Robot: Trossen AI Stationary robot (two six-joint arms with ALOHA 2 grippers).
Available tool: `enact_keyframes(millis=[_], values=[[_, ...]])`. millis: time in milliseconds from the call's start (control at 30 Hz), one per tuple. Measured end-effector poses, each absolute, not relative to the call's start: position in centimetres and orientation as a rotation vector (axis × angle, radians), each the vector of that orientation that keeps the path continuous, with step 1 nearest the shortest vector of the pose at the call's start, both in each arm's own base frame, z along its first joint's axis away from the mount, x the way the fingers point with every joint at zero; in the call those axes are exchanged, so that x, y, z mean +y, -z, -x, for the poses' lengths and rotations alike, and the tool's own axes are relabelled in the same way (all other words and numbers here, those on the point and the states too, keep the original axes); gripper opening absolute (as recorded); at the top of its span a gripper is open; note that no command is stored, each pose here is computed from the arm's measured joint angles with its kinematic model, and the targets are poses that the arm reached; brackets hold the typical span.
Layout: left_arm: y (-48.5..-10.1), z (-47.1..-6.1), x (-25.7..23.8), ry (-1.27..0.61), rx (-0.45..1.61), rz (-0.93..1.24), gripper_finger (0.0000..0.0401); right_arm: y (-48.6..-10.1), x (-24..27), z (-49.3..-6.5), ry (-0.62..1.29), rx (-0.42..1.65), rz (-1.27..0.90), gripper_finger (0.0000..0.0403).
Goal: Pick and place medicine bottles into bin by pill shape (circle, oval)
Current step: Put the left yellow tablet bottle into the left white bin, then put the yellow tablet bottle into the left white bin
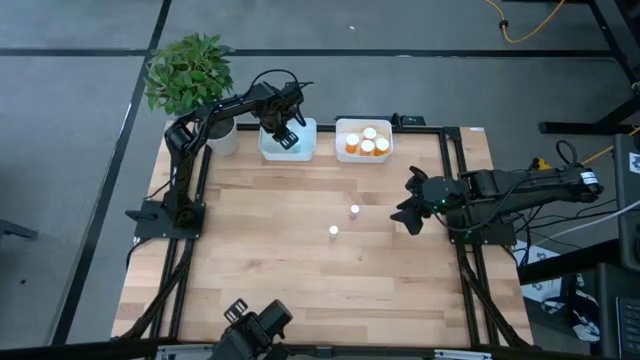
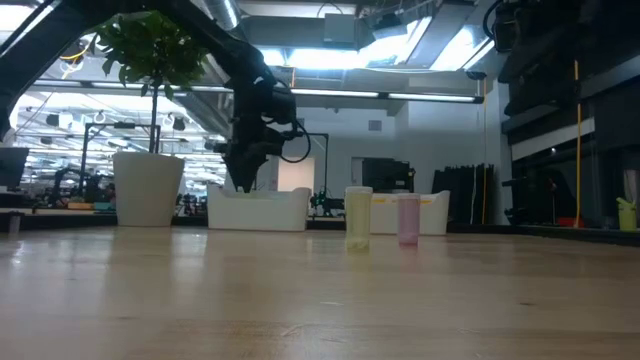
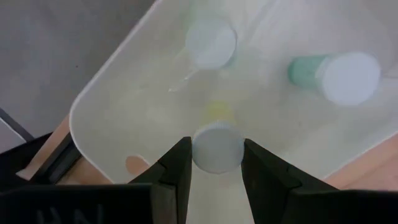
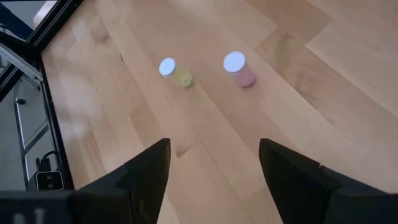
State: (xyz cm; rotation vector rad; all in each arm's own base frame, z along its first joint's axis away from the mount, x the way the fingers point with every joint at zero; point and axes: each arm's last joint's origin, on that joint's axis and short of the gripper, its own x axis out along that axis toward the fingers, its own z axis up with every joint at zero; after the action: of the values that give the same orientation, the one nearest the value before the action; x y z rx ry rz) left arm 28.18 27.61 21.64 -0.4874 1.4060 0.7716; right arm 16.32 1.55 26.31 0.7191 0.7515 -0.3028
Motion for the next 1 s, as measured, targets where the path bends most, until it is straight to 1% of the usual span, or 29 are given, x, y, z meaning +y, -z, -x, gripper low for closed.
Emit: enact_keyframes(millis=[200, 767, 1000], values=[[-21.67, -28.29, 27.76, -0.775, 1.387, 0.482, 0.0113, -26.31, 1.55, -16.31, 0.312, 0.749, -0.742, 0.0247], [-21.67, -28.32, 27.78, -0.77, 1.381, 0.486, 0.0153, -26.32, 1.55, -16.31, 0.311, 0.749, -0.739, 0.0247], [-21.67, -28.33, 27.77, -0.771, 1.38, 0.486, 0.0155, -26.31, 1.55, -16.31, 0.31, 0.749, -0.736, 0.0247]])
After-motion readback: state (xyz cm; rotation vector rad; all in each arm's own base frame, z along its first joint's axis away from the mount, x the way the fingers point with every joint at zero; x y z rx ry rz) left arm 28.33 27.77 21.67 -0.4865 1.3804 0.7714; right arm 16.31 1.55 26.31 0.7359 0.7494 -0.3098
